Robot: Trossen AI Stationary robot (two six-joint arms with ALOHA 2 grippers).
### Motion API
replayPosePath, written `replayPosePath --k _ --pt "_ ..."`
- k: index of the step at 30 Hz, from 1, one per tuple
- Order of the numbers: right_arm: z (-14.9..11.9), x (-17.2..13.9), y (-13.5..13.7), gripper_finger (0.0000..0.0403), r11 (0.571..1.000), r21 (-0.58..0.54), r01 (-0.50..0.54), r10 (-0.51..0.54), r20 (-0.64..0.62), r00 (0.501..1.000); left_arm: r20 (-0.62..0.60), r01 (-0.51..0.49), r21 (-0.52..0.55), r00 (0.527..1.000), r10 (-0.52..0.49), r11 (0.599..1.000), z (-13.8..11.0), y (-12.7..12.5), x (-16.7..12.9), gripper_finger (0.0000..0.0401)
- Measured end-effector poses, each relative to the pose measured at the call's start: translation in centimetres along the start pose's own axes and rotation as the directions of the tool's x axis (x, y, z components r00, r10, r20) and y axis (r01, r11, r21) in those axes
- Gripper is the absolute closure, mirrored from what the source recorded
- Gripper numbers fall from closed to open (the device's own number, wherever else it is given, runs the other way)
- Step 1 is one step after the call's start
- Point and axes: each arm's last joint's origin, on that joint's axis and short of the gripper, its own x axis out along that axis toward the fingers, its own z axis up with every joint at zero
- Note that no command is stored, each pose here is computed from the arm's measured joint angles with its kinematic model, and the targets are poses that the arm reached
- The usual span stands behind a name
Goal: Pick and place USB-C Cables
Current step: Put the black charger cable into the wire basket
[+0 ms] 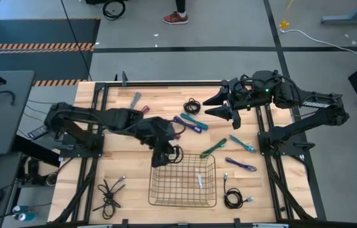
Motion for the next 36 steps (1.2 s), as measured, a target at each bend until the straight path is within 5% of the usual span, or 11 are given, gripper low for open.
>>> replayPosePath --k 9,21,36 --pt "-0.5 -0.2 -0.1 0.0218 1.0 -0.028 0.011 -0.012 -0.058 0.998 -0.143 -0.059 -0.059 0.988 0.051 0.997 1.9 -0.4 4.6 0.0387" --pt "-0.6 -0.2 -0.1 0.0218 0.998 -0.069 0.009 -0.013 -0.062 0.998 -0.319 -0.092 -0.098 0.946 0.057 0.991 0.5 -1.9 9.1 0.0387" --pt "-0.5 -0.2 -0.1 0.0218 0.999 -0.042 0.016 -0.018 -0.049 0.999 -0.367 -0.081 0.018 0.926 0.082 0.997 -0.4 -1.9 11.9 0.0387"
